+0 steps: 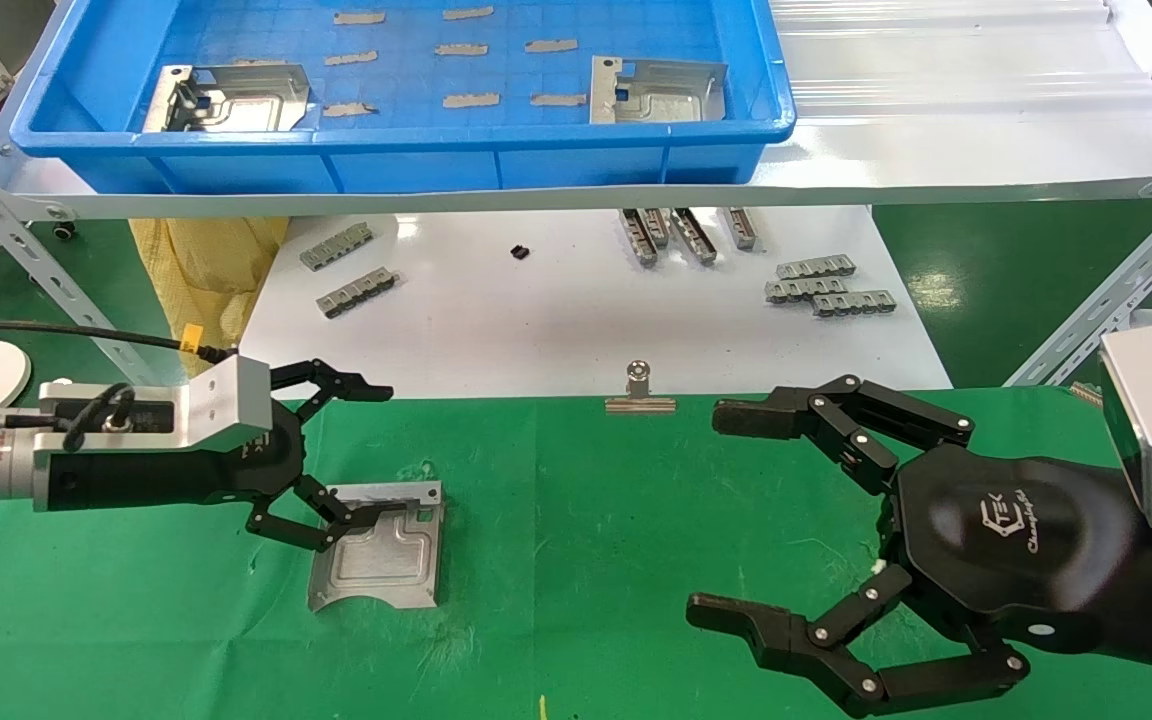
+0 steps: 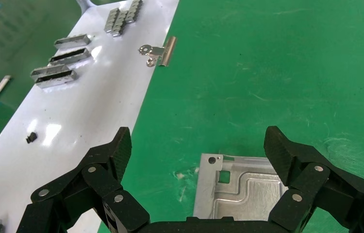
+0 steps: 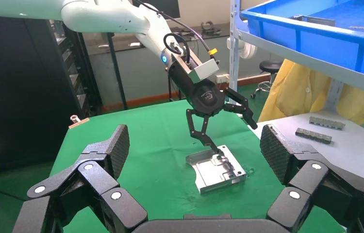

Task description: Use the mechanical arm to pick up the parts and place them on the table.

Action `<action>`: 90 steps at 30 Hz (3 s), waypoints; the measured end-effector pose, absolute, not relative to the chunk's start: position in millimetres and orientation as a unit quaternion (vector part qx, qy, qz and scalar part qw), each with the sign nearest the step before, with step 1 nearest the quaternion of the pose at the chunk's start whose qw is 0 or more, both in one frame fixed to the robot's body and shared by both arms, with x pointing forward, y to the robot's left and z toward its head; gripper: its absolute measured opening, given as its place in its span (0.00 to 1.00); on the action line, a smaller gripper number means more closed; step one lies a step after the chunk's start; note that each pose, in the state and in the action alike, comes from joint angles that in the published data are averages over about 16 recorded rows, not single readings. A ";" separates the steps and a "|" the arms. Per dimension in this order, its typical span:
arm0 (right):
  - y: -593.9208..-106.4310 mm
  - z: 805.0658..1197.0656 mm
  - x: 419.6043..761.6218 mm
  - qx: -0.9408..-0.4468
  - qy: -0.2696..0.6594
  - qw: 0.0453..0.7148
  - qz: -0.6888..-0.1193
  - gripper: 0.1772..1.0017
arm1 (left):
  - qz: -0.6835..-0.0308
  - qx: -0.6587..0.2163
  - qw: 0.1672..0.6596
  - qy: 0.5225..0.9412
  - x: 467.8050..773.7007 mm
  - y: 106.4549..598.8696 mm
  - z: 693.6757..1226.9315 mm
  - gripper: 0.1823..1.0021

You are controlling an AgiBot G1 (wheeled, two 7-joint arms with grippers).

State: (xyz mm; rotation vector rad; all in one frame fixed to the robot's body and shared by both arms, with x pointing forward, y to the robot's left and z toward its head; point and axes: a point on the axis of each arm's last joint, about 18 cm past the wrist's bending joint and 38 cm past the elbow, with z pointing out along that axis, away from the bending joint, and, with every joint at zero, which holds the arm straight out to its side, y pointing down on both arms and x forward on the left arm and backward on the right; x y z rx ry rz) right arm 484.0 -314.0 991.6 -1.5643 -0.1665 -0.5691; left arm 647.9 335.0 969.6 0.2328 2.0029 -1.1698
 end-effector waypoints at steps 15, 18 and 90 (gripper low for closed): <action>-314.0 991.6 484.0 -0.694 -0.074 0.670 -0.252 1.00 | -0.460 0.093 0.395 0.790 648.1 335.1 969.8 1.00; -314.0 991.6 484.0 -0.694 -0.074 0.670 -0.252 1.00 | -0.459 0.093 0.395 0.790 648.1 335.1 969.8 1.00; -314.0 991.6 484.0 -0.694 -0.074 0.670 -0.252 1.00 | -0.649 0.094 0.280 0.702 505.8 309.4 992.6 1.00</action>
